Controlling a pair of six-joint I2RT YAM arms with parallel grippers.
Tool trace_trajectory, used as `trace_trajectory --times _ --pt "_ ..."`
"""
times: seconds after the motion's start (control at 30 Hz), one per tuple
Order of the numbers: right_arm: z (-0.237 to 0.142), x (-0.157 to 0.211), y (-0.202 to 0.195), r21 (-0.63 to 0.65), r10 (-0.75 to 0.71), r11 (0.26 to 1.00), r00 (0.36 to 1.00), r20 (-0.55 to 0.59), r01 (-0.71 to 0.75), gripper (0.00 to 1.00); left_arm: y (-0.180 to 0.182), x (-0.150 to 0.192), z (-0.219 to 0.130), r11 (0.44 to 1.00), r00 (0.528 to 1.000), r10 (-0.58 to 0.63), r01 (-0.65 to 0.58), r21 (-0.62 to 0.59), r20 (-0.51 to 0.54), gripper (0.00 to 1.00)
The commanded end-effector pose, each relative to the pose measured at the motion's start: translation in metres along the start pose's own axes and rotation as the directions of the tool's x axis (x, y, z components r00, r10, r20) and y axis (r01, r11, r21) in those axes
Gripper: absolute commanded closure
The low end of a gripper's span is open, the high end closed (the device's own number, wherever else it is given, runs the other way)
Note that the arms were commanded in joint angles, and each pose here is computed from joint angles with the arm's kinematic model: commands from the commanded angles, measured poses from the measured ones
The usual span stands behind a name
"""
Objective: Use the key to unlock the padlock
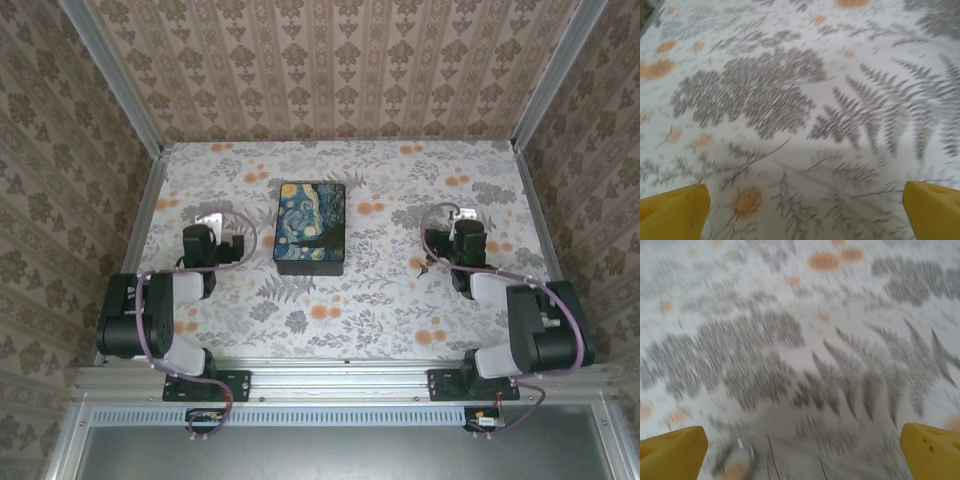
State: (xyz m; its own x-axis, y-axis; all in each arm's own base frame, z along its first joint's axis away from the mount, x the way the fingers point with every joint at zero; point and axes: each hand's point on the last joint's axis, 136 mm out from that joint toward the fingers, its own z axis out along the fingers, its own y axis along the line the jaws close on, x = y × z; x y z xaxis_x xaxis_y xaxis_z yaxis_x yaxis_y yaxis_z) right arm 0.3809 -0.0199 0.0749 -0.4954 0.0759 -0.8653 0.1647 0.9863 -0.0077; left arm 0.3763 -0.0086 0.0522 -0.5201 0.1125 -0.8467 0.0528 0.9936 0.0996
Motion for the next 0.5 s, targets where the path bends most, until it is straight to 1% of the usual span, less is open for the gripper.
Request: trace_trajectory --times 0.0,0.03,0.07,0.13,0.17,0.27,0.3,0.33,0.37,0.47 --pt "0.001 -0.028 0.017 -0.095 -0.019 0.995 0.982 0.188 0.037 0.00 0.016 -0.044 -0.007 0.998 0.977 -0.024 0.037 -0.056 0.211 0.00" --pt "0.002 -0.027 0.012 -0.074 -0.004 0.997 0.985 0.174 0.017 0.00 0.014 -0.048 -0.003 0.998 0.978 0.006 0.009 -0.070 0.209 0.00" --pt "0.003 -0.029 0.012 -0.073 -0.004 0.997 0.983 0.184 0.018 0.00 0.013 -0.045 -0.004 0.997 0.982 0.005 0.010 -0.076 0.188 0.00" --pt "0.003 -0.028 0.013 -0.083 -0.008 0.996 0.984 0.176 0.023 0.00 0.018 -0.046 -0.012 0.983 0.973 0.035 0.008 -0.184 0.229 0.00" --pt "0.003 -0.028 0.013 -0.082 -0.008 0.996 0.984 0.180 0.023 0.00 0.018 -0.048 -0.015 0.980 0.968 0.044 0.005 -0.197 0.248 0.00" --pt "0.003 -0.028 0.013 -0.080 -0.009 0.996 0.985 0.173 0.023 0.00 0.018 -0.047 -0.013 0.982 0.971 0.041 0.005 -0.191 0.236 0.00" --pt "0.003 -0.027 0.013 -0.081 -0.008 0.996 0.985 0.173 0.022 0.00 0.016 -0.049 -0.009 0.986 0.974 0.042 -0.005 -0.164 0.223 0.00" --pt "0.003 -0.028 0.013 -0.079 -0.009 0.997 0.985 0.175 0.023 0.00 0.014 -0.047 -0.004 0.995 0.981 0.018 0.002 -0.100 0.194 0.00" --pt "0.003 -0.027 0.013 -0.079 -0.009 0.997 0.985 0.172 0.023 0.00 0.006 -0.047 -0.003 0.999 0.982 0.025 -0.016 -0.047 0.188 0.00" --pt "0.003 -0.028 0.013 -0.079 -0.009 0.997 0.985 0.174 0.023 0.00 0.004 -0.047 -0.006 0.998 0.977 0.036 -0.026 -0.050 0.209 0.00"
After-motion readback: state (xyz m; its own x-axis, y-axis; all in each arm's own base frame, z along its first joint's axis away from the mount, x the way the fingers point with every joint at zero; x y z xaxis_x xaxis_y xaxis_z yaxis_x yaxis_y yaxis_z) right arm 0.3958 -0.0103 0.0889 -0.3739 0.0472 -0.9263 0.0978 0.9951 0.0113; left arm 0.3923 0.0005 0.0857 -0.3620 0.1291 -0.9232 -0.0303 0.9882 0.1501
